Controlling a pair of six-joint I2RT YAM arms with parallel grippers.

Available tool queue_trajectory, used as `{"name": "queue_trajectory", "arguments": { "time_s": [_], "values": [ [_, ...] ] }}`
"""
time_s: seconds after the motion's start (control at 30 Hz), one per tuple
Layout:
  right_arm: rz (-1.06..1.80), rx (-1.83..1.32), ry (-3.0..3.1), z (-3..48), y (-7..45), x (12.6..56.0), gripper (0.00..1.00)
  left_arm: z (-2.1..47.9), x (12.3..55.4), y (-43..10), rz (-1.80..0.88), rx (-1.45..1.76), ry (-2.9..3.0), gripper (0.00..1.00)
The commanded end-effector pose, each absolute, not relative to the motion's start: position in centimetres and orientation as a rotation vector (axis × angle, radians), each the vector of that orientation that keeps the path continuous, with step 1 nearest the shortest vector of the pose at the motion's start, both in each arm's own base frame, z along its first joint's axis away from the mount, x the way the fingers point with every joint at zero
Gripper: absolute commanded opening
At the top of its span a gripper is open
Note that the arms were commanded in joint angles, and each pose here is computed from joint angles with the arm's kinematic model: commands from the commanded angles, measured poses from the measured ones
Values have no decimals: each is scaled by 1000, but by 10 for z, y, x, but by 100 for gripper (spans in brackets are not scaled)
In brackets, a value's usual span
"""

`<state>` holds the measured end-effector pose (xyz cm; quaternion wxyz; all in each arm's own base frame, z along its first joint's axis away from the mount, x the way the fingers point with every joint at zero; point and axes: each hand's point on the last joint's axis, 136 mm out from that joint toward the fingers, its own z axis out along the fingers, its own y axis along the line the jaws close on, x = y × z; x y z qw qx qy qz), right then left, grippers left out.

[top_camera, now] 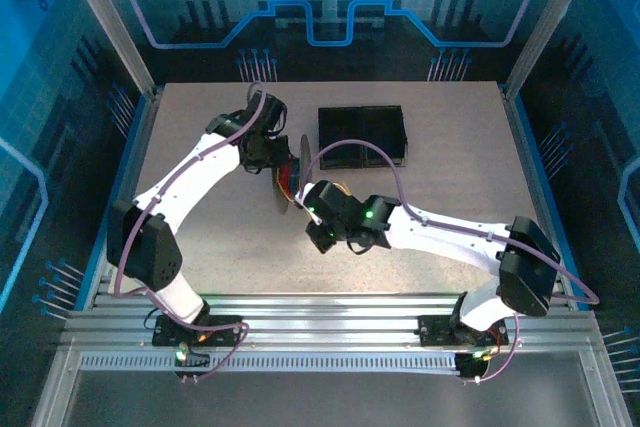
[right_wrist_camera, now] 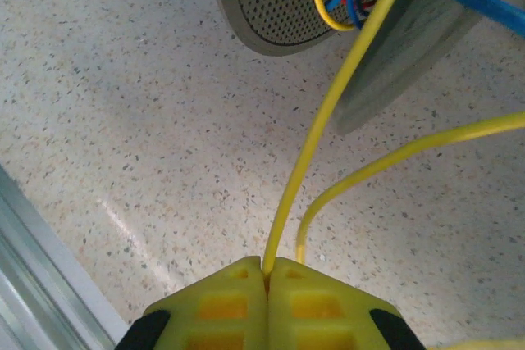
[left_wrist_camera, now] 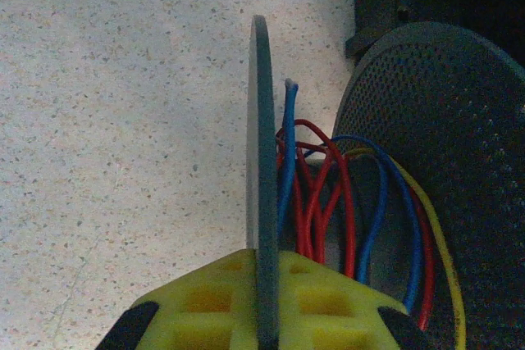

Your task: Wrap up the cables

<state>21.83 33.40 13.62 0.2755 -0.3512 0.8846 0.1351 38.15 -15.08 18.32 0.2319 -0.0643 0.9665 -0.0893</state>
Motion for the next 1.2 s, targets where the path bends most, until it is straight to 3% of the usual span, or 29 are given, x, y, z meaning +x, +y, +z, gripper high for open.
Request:
{"name": "queue_trajectory", "arguments": {
  "time_s": [0.0, 0.3, 0.37, 0.43, 0.53, 0.6, 0.77, 1.0, 1.17],
  "values": [
    [441, -854, 2454, 105, 340, 218, 0, 239, 399, -151, -402, -281, 2488, 0],
    [547, -657, 2451, 78, 326, 243, 0, 266, 387, -164, -674, -232, 2452, 0],
    [614, -668, 2436, 80, 325, 243, 7, 268, 384, -164, -697, -225, 2445, 0],
    [629, -654, 2424, 80, 319, 245, 5, 270, 382, -162, -701, -223, 2440, 0],
    [765, -590, 2413, 82, 311, 251, 26, 274, 378, -160, -735, -221, 2426, 0],
    [832, -550, 2398, 84, 302, 254, 28, 276, 376, -160, -741, -214, 2420, 0],
    [1125, -526, 2255, 114, 296, 249, 46, 279, 374, -156, -742, -213, 2410, 0],
    [1256, -373, 2217, 125, 262, 259, 52, 285, 368, -159, -790, -184, 2394, 0],
    [1485, -540, 1971, 177, 272, 231, 54, 279, 368, -156, -762, -186, 2403, 0]
  ]
}}
